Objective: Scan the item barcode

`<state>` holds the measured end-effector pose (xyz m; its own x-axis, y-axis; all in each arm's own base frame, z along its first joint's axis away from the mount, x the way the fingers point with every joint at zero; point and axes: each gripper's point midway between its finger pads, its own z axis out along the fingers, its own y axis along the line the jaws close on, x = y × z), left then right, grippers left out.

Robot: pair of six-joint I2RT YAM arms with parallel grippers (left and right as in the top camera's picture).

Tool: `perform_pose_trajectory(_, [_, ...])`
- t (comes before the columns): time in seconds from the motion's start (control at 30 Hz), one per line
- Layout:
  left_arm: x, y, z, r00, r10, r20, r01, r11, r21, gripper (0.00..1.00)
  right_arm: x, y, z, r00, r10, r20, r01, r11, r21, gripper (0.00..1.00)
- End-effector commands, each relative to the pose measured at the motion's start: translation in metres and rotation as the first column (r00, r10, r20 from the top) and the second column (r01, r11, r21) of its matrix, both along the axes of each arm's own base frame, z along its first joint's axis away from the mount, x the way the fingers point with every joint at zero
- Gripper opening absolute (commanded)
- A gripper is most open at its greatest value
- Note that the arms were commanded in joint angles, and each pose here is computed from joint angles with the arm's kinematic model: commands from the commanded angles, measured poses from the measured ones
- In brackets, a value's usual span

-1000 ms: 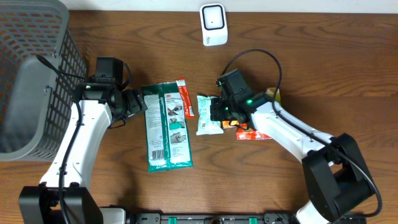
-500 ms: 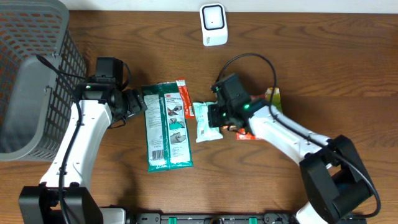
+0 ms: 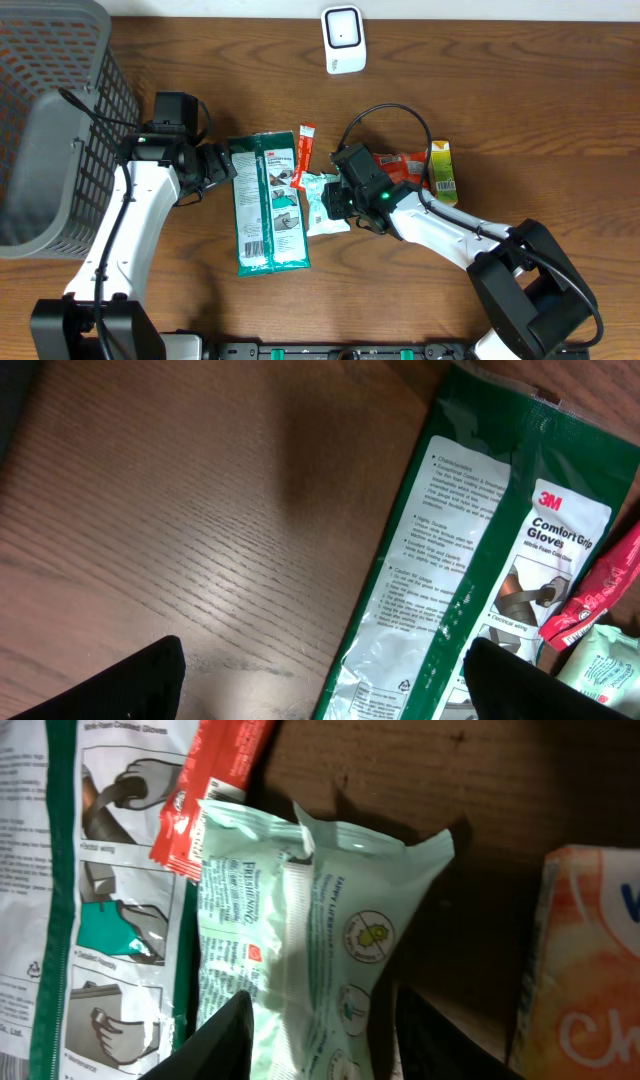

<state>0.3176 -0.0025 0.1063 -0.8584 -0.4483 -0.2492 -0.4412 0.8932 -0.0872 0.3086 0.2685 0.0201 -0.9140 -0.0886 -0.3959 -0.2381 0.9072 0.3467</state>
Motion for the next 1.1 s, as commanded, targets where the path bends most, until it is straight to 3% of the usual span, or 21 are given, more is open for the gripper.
perform_pose_trajectory(0.0, [0.001, 0.003, 0.003, 1.000, -0.003, 0.006, 0.003, 1.000, 0.015, 0.90, -0.005, -0.007, -0.011, 0.999, -0.034, -0.026, 0.034, 0.999, -0.022, 0.41])
perform_pose_trajectory(0.37, [0.001, 0.003, 0.003, 1.000, -0.003, 0.006, 0.003, 1.000, 0.015, 0.90, -0.011, -0.006, -0.017, 0.998, -0.049, -0.045, 0.049, 0.999, 0.003, 0.40])
perform_pose_trajectory(0.6, [0.001, 0.003, 0.003, 1.000, -0.003, 0.006, 0.003, 1.000, 0.015, 0.90, -0.014, -0.007, -0.019, 0.997, -0.046, -0.059, 0.046, 0.999, 0.000, 0.27])
perform_pose_trajectory(1.07, [0.001, 0.003, 0.003, 1.000, -0.003, 0.006, 0.003, 1.000, 0.015, 0.90, -0.013, -0.008, -0.026, 0.997, -0.049, -0.058, 0.049, 0.999, -0.008, 0.33])
